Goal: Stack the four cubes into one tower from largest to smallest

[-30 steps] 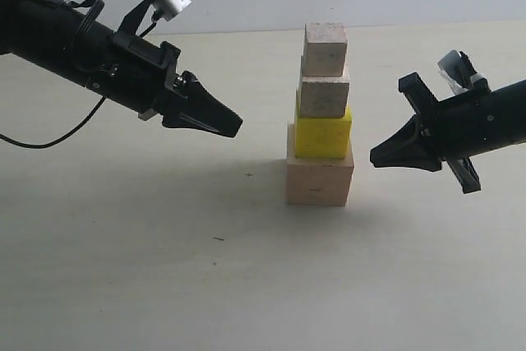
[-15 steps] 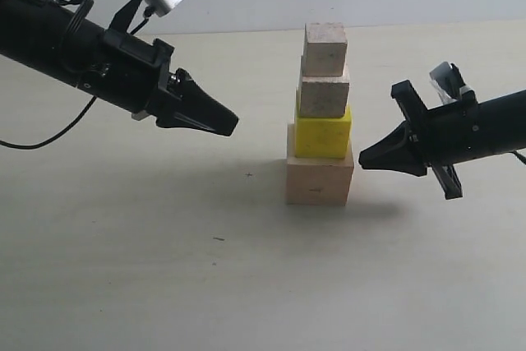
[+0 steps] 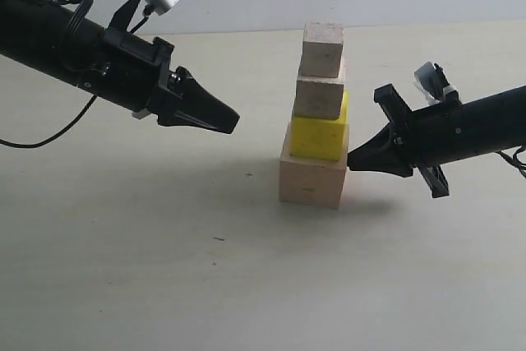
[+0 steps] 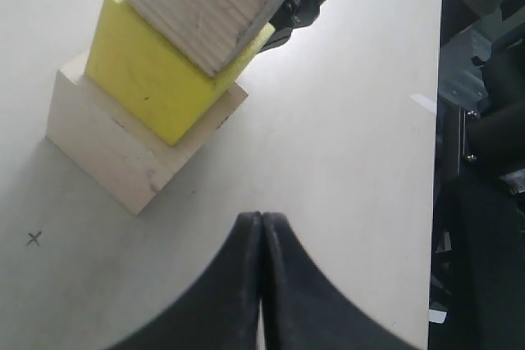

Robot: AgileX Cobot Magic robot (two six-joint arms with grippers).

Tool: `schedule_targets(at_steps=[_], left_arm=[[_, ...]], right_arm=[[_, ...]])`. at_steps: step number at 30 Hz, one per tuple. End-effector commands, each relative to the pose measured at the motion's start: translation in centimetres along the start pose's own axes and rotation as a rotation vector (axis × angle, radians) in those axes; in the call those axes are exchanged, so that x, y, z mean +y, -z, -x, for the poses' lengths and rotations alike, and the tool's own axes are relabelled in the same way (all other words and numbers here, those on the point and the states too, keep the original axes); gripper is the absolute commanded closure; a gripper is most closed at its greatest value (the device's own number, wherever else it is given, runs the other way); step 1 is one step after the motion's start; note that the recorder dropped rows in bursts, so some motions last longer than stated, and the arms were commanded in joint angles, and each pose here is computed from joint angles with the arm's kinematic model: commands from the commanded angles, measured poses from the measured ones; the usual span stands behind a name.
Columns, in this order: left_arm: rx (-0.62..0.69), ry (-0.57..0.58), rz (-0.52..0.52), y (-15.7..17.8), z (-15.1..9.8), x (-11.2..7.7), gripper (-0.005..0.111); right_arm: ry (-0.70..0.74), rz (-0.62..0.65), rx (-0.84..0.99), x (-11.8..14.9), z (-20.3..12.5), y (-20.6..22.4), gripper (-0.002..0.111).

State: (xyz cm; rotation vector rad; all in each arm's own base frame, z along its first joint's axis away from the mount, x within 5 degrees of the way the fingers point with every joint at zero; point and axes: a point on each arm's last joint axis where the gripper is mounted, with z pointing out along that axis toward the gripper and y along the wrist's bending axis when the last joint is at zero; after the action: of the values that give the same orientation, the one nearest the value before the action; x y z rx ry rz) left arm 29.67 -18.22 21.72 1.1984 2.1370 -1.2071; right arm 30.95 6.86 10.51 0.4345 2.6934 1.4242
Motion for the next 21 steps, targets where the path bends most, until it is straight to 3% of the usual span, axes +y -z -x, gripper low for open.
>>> schedule_targets(at_steps=[1,9,21], left_arm=[[-0.023,0.006,-0.010,0.2,0.2,-0.3,0.107],[-0.021,0.006,-0.029,0.2,0.2,-0.4,0.107],[-0.027,0.005,-0.030,0.2,0.2,-0.5,0.107]], right_arm=[[0.025,0.013,-0.018,0.4,0.4,0.0,0.108],[0.041,0.064,-0.002,1.3,1.7,-0.2,0.108],[0.057,0.014,-0.006,2.2,1.2,-2.8,0.108]])
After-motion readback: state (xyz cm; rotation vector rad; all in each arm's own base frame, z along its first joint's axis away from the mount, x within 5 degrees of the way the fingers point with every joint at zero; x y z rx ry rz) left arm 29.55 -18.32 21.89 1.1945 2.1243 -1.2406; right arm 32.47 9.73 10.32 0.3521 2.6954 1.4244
